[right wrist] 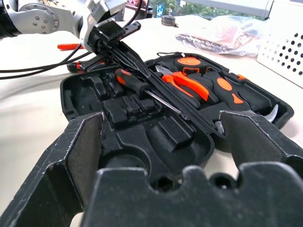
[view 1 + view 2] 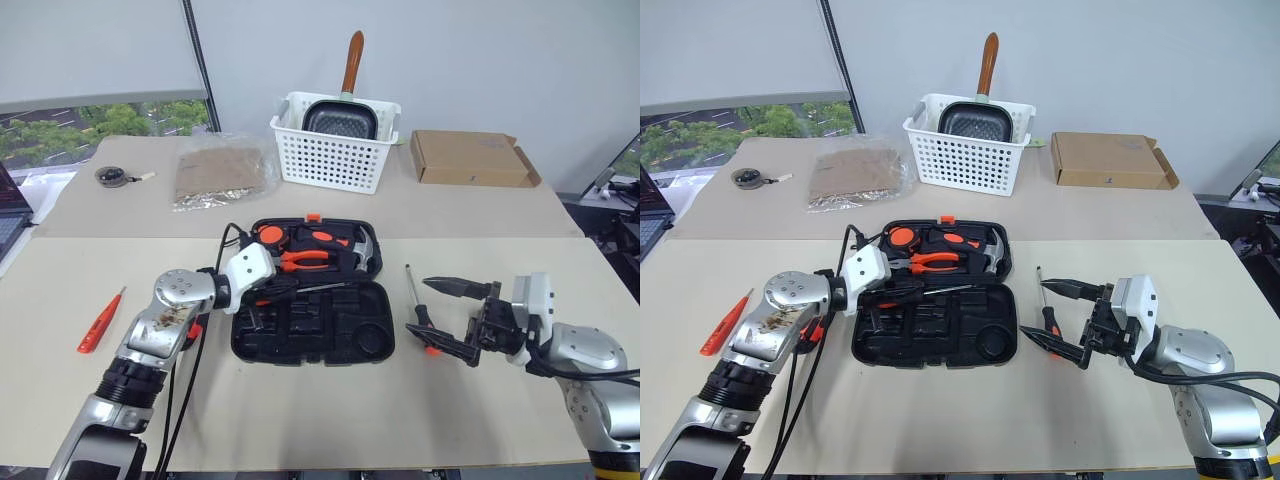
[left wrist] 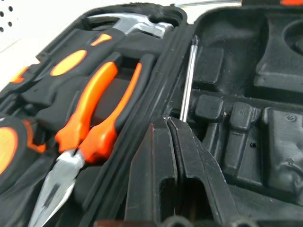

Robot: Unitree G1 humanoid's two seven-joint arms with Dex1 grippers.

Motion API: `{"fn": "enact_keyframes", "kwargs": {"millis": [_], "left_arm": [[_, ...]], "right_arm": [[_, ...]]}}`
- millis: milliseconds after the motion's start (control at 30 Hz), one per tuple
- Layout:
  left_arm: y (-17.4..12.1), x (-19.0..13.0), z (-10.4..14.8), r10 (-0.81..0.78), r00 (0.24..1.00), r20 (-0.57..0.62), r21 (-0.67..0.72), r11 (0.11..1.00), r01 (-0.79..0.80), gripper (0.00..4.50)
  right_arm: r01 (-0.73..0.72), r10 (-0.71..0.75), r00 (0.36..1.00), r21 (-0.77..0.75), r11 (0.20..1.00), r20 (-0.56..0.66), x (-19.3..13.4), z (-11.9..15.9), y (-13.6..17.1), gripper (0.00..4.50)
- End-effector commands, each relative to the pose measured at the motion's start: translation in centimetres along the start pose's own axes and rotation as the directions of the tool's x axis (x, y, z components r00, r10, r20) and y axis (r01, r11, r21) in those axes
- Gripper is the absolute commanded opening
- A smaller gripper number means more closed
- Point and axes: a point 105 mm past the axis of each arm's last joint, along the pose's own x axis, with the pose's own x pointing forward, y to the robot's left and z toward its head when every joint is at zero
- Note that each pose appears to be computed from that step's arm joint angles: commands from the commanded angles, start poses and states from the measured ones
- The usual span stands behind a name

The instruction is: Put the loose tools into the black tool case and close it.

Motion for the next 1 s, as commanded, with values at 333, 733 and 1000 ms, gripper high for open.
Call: {"fn": "enact_keyframes", "kwargs": {"millis": [333,733,1000], "left_arm": [[-1.2,1.7,-2.5,-0.124,0.987,-0.097,0.119,0.984,0.136,0.08],[-1.9,3.7,-3.5,-0.241,0.960,-0.144,0.236,0.934,0.270,0.08],[-2.9,4.8,-3.9,-0.299,0.944,-0.139,0.247,0.913,0.326,0.08]], "right_arm": [[0.013,-0.012,1.000,-0.039,0.999,0.023,-0.4,0.6,0.2,4.50],[0.010,-0.009,1.000,-0.041,0.999,0.024,-0.2,0.6,0.1,4.50],[0.019,-0.018,1.000,-0.040,0.999,0.026,-0.2,0.8,0.3,4.50]]}}
